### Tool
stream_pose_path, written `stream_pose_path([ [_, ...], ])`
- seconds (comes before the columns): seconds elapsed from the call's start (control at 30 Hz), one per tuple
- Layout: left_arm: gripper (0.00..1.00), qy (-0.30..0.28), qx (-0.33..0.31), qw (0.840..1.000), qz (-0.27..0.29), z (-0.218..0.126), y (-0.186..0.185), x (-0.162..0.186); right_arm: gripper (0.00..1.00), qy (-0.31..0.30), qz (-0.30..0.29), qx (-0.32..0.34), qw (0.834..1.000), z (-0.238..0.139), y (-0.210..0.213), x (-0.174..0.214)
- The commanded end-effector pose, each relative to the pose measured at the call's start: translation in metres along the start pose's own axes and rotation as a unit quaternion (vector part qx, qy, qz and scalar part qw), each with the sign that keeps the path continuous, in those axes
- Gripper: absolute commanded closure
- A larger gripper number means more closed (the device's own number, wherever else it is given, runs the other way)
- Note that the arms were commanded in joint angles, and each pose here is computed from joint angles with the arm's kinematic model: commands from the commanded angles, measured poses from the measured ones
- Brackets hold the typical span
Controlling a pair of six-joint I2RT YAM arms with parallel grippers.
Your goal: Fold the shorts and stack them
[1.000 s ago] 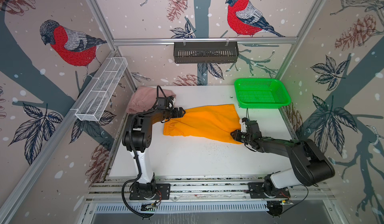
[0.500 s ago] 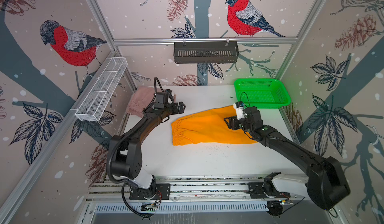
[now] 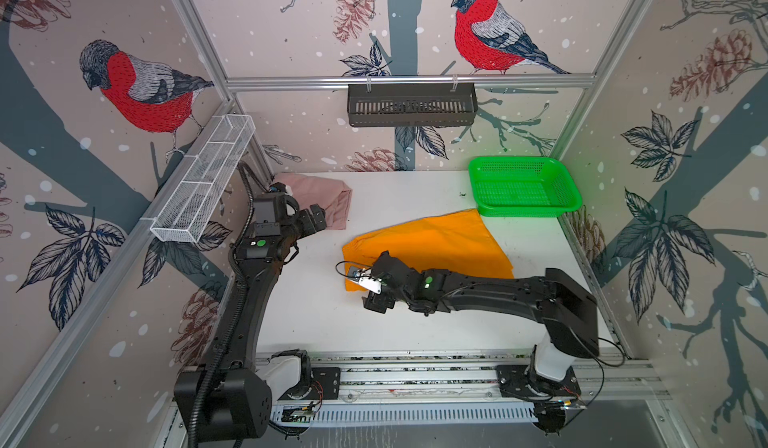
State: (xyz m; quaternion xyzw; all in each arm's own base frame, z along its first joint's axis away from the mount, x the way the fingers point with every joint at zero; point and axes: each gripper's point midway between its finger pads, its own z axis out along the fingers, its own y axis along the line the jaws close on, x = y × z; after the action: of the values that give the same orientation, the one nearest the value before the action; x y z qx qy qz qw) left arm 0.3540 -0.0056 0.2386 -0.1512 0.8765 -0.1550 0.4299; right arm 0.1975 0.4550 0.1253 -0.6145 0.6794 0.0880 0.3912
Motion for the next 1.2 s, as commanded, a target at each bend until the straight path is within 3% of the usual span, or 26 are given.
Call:
stream_pose_path([
  [0.0, 0.02, 0.005, 0.054, 0.998, -0.036, 0.001, -0.004, 0.011, 0.05, 0.049, -0.077, 0.043, 0.995, 0.018, 0.002, 0.010],
  [0.27, 0.02, -0.011, 0.035, 0.997, -0.069, 0.010, 0.013, 0.026, 0.02, 0.099, -0.135, 0.088, 0.982, 0.052, 0.002, 0.026],
  [0.43, 0.02, 0.008, 0.024, 0.997, -0.077, 0.021, 0.023, 0.042, 0.02, 0.117, -0.157, 0.099, 0.976, 0.062, 0.003, 0.041],
  [0.77, 0.02, 0.011, 0.016, 0.996, -0.088, 0.027, 0.032, 0.058, 0.07, 0.127, -0.148, 0.135, 0.972, 0.086, -0.014, 0.058],
  [0.87, 0.02, 0.021, 0.011, 0.995, -0.096, 0.030, 0.035, 0.063, 0.21, 0.122, -0.143, 0.124, 0.974, 0.090, -0.010, 0.063],
  [0.97, 0.02, 0.022, -0.002, 0.994, -0.106, 0.030, 0.040, 0.067, 0.42, 0.111, -0.126, 0.105, 0.980, 0.093, -0.005, 0.065],
  [1.07, 0.02, 0.020, 0.002, 0.994, -0.111, 0.035, 0.044, 0.076, 0.88, 0.088, -0.084, 0.091, 0.988, 0.094, -0.007, 0.061],
  [1.1, 0.02, 0.024, 0.011, 0.993, -0.114, 0.037, 0.042, 0.080, 0.97, 0.076, -0.060, 0.086, 0.992, 0.092, -0.011, 0.057],
  [1.17, 0.02, 0.034, 0.028, 0.991, -0.124, 0.041, 0.039, 0.089, 0.97, 0.049, -0.017, 0.071, 0.996, 0.086, -0.015, 0.049],
])
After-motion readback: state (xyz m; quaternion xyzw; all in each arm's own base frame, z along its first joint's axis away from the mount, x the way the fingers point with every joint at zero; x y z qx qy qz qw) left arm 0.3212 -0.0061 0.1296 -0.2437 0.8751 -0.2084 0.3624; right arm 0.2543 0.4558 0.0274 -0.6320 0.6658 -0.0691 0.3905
